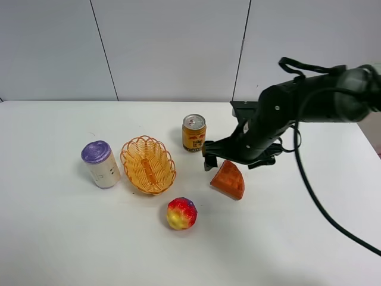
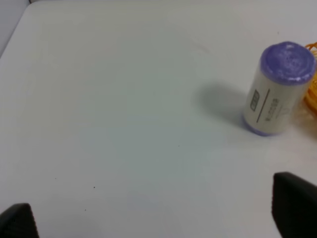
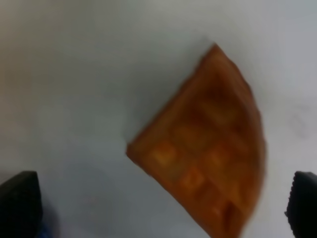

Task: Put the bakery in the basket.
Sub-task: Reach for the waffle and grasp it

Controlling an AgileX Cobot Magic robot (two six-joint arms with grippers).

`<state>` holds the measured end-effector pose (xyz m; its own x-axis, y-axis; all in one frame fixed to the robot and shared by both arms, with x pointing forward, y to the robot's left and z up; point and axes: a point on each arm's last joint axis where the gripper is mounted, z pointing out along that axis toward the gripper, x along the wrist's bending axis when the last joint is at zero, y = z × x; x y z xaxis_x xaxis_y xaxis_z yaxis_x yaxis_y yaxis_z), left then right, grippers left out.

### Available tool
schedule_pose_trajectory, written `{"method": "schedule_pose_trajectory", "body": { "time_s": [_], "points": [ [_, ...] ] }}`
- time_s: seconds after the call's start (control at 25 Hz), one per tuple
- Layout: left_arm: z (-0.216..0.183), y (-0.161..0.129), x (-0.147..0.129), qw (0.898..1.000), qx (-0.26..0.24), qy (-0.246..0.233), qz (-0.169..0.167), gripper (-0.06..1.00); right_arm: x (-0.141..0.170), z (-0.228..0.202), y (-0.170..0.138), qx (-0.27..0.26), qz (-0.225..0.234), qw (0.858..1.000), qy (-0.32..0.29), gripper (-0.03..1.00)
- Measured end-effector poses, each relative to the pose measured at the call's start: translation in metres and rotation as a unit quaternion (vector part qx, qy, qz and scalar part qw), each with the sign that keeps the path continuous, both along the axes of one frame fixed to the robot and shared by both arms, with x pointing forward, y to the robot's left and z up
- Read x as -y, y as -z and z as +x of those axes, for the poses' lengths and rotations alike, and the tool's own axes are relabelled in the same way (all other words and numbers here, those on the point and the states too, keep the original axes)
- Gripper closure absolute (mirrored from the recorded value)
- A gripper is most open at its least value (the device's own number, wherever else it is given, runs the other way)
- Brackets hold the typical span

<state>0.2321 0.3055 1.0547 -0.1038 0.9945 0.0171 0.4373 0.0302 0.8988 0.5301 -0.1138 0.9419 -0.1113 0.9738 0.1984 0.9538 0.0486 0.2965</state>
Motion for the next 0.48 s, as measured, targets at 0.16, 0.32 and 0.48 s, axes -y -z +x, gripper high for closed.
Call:
{"method": "schedule_pose_trajectory", "body": {
  "time_s": [0.16, 0.32, 0.48],
  "points": [
    [0.000, 0.000, 0.000, 1.000, 0.000, 0.000, 0.000, 0.00, -0.007, 0.011, 0.014, -0.022, -0.017, 0.999, 0.018, -0.03],
    [0.000, 0.000, 0.000, 1.000, 0.000, 0.000, 0.000, 0.00, -0.004, 0.008, 0.019, -0.045, -0.037, 0.998, 0.023, -0.03],
    [0.000, 0.000, 0.000, 1.000, 0.000, 0.000, 0.000, 0.00, 0.004, 0.011, 0.019, -0.055, -0.044, 0.997, 0.034, -0.03]
  ]
}}
